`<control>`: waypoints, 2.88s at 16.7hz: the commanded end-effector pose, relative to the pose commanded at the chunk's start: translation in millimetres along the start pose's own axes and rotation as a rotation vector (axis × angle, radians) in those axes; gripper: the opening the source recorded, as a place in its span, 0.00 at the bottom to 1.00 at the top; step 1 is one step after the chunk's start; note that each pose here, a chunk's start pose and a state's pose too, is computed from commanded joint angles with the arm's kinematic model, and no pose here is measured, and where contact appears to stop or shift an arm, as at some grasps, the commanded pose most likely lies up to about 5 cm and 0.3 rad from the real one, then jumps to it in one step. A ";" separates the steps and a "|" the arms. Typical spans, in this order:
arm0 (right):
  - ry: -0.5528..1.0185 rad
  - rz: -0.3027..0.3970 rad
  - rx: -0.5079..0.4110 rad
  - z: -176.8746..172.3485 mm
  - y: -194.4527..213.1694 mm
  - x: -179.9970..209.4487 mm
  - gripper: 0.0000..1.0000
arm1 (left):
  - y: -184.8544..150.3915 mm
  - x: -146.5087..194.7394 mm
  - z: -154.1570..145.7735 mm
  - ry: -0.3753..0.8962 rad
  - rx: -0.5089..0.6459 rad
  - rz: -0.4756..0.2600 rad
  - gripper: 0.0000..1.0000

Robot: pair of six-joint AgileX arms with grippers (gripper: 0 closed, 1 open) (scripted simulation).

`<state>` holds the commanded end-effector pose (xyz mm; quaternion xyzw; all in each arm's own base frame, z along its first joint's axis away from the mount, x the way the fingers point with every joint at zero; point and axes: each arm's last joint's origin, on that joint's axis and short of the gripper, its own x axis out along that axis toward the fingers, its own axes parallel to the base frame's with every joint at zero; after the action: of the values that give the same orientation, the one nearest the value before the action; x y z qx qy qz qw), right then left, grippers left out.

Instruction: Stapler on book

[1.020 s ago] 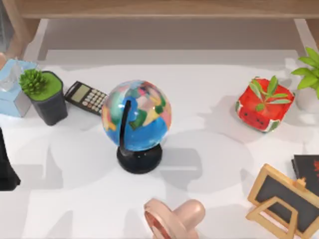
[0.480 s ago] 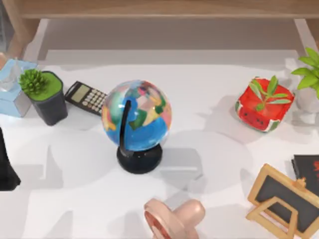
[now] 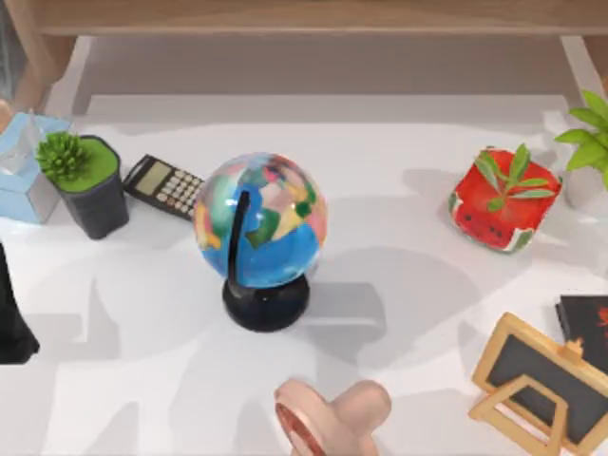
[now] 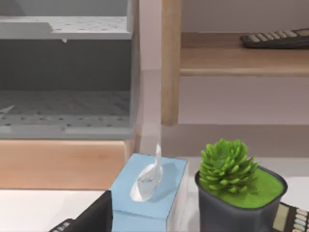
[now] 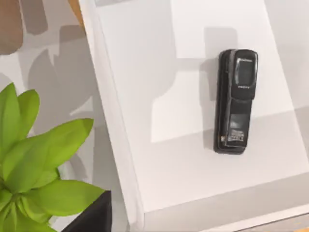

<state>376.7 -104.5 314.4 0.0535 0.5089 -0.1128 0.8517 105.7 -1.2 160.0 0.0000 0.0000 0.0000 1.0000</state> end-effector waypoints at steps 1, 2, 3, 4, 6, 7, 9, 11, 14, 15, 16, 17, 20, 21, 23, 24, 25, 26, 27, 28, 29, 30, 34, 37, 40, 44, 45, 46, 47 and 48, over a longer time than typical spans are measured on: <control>0.066 -0.006 0.012 12.4 -7.0 22.9 1.00 | 0.0 0.0 0.0 0.000 0.000 0.000 1.00; 0.130 -0.010 0.023 21.8 -14.1 46.1 1.00 | 0.0 0.0 0.0 0.000 0.000 0.000 1.00; 0.188 -0.012 0.034 28.4 -21.0 68.5 1.00 | 0.0 0.0 0.0 0.000 0.000 0.000 1.00; 0.241 -0.013 0.043 32.7 -27.2 89.2 1.00 | 0.0 0.0 0.0 0.000 0.000 0.000 1.00; 0.323 -0.011 0.057 37.0 -36.7 124.3 1.00 | 0.0 0.0 0.0 0.000 0.000 0.000 1.00; 0.352 -0.009 0.062 37.9 -39.6 138.2 1.00 | 0.0 0.0 0.0 0.000 0.000 0.000 1.00; 0.387 -0.002 0.065 39.3 -41.3 158.0 1.00 | 0.0 0.0 0.0 0.000 0.000 0.000 1.00; 0.397 0.005 0.064 40.6 -39.7 167.8 1.00 | 0.0 0.0 0.0 0.000 0.000 0.000 1.00; 0.397 0.008 0.064 41.4 -38.6 170.7 1.00 | 0.0 0.0 0.0 0.000 0.000 0.000 1.00; 0.397 0.008 0.064 41.4 -38.6 170.7 1.00 | 0.0 0.0 0.0 0.000 0.000 0.000 1.00; 0.397 0.008 0.064 41.4 -38.6 170.7 1.00 | 0.0 0.0 0.0 0.000 0.000 0.000 1.00; 0.398 0.007 0.064 41.0 -38.8 171.4 1.00 | 0.0 0.0 0.0 0.000 0.000 0.000 1.00; 0.398 0.007 0.064 40.1 -39.2 171.4 1.00 | 0.0 0.0 0.0 0.000 0.000 0.000 1.00; 0.398 0.008 0.064 39.4 -39.5 171.6 1.00 | 0.0 0.0 0.0 0.000 0.000 0.000 1.00; 0.397 0.008 0.064 37.2 -40.5 172.2 1.00 | 0.0 0.0 0.0 0.000 0.000 0.000 1.00; 0.397 0.009 0.064 35.7 -41.1 173.1 1.00 | 0.0 0.0 0.0 0.000 0.000 0.000 1.00; 0.399 0.009 0.065 34.0 -41.9 174.6 1.00 | 0.0 0.0 0.0 0.000 0.000 0.000 1.00; 0.401 0.009 0.065 32.1 -42.7 177.2 1.00 | 0.0 0.0 0.0 0.000 0.000 0.000 1.00; 0.404 0.009 0.066 30.0 -43.2 181.1 1.00 | 0.0 0.0 0.0 0.000 0.000 0.000 1.00; 0.407 0.009 0.066 27.9 -43.3 186.2 1.00 | 0.0 0.0 0.0 0.000 0.000 0.000 1.00; 0.407 0.008 0.066 26.1 -43.0 192.0 1.00 | 0.0 0.0 0.0 0.000 0.000 0.000 1.00; 0.406 0.007 0.066 24.8 -42.3 198.0 1.00 | 0.0 0.0 0.0 0.000 0.000 0.000 1.00; 0.397 0.008 0.064 22.1 -37.6 216.8 1.00 | 0.0 0.0 0.0 0.000 0.000 0.000 1.00; 0.397 0.008 0.064 22.1 -37.6 216.8 1.00 | 0.0 0.0 0.0 0.000 0.000 0.000 1.00; 0.397 0.008 0.064 22.1 -37.6 216.8 0.77 | 0.0 0.0 0.0 0.000 0.000 0.000 1.00; 0.397 0.008 0.064 22.1 -37.6 216.8 0.47 | 0.0 0.0 0.0 0.000 0.000 0.000 1.00; 0.397 0.008 0.064 22.1 -37.6 216.8 0.40 | 0.0 0.0 0.0 0.000 0.000 0.000 1.00; 0.397 0.008 0.064 22.1 -37.6 216.8 0.32 | 0.0 0.0 0.0 0.000 0.000 0.000 1.00; 0.397 0.008 0.064 22.1 -37.6 216.8 0.25 | 0.0 0.0 0.0 0.000 0.000 0.000 1.00; 0.397 0.008 0.064 22.1 -37.6 216.8 0.17 | 0.0 0.0 0.0 0.000 0.000 0.000 1.00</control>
<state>485.3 -175.3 135.2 0.1036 0.6629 -0.1128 0.7329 105.7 -1.2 160.0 0.0000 0.0000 0.0000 1.0000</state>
